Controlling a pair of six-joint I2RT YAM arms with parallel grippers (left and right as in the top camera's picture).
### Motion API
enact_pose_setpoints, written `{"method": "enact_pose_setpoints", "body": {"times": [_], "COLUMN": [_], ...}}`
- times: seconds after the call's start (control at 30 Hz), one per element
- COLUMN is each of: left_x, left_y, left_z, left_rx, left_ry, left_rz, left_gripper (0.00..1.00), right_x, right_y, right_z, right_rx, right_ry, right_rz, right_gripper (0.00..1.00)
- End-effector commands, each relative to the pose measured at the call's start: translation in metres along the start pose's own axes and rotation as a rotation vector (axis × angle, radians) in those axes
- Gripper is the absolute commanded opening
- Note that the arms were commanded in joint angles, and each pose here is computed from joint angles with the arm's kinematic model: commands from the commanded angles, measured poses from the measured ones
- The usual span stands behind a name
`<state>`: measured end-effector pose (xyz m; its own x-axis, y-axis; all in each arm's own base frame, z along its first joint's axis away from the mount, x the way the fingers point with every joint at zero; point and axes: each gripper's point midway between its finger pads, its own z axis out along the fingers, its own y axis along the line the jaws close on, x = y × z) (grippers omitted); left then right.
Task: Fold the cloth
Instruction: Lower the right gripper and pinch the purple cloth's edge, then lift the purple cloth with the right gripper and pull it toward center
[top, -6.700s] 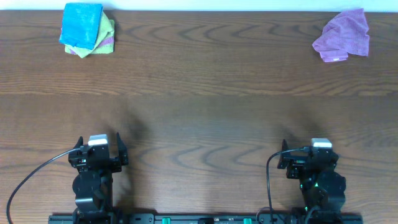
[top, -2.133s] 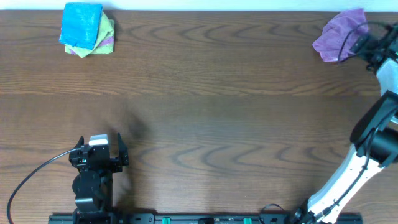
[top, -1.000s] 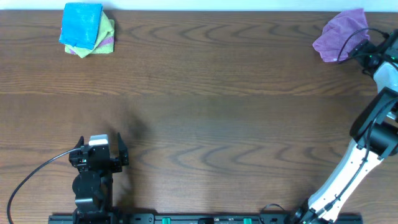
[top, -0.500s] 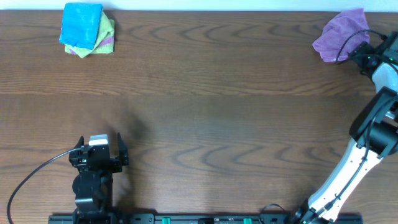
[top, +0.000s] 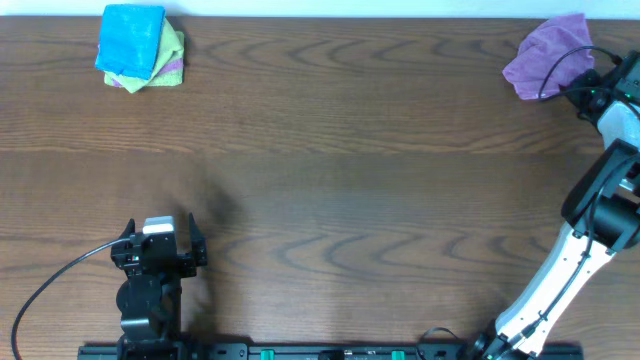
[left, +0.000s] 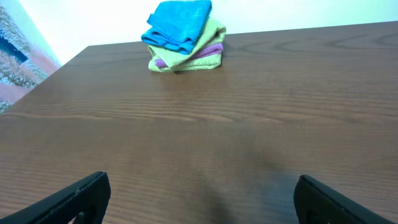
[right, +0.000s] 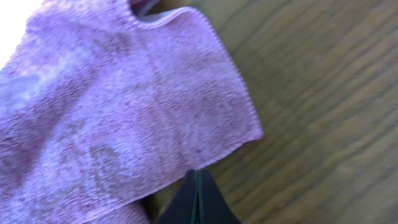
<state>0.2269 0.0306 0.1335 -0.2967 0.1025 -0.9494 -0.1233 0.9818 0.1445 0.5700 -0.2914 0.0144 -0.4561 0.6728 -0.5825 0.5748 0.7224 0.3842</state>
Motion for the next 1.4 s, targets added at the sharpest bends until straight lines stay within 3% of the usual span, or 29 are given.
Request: {"method": "enact_pose_setpoints", "body": {"times": [0.0,0.1,0.2,0.3,0.33,0.53,0.57,0.6,0.7,1.03,1.37], "left_x": [0.012,0.012,0.012,0.012,0.012,0.012,0.012,0.012,0.012,0.012,0.012], "left_y": [-0.004,-0.004,-0.004,-0.004,-0.004,-0.004,-0.004,-0.004,-0.004,-0.004,-0.004], "left_z": [0.002,0.002,0.002,0.002,0.002,0.002,0.002,0.002,0.002,0.002,0.002], "left_rx": [0.014,0.014,0.014,0.014,0.014,0.014,0.014,0.014,0.014,0.014,0.014], "left_ry": [0.031,0.031,0.031,0.031,0.031,0.031,0.031,0.031,0.031,0.031,0.031], "left_rz": [0.018,0.018,0.018,0.018,0.018,0.018,0.018,0.018,0.018,0.018,0.018], "left_gripper": [0.95,0.95,0.95,0.95,0.96,0.95,0.96,0.95,0.95,0.95,0.95], "right_x": [0.002,0.01,0.023,0.038,0.044,0.058,0.059,0.059,0.06,0.059,0.014], "right_y": [0.014,0.026,0.045,0.066,0.074,0.095,0.097,0.097,0.097,0.105,0.15], "right_z": [0.001,-0.004,-0.005,-0.002,-0.001,0.005,0.005,0.006,0.006,-0.013,-0.098], "right_rx": [-0.081,-0.086,-0.114,-0.134,-0.135,-0.064,-0.051,-0.037,-0.037,-0.029,-0.045], "right_ry": [0.045,0.092,0.133,0.159,0.163,0.15,0.147,0.142,0.146,0.197,0.121], "right_rz": [0.026,-0.027,-0.108,-0.186,-0.219,-0.307,-0.315,-0.318,-0.319,-0.329,-0.462], "right_gripper": [0.02,0.01,0.3,0.47,0.47,0.45,0.39,0.25,0.01,0.02,0.01]}}
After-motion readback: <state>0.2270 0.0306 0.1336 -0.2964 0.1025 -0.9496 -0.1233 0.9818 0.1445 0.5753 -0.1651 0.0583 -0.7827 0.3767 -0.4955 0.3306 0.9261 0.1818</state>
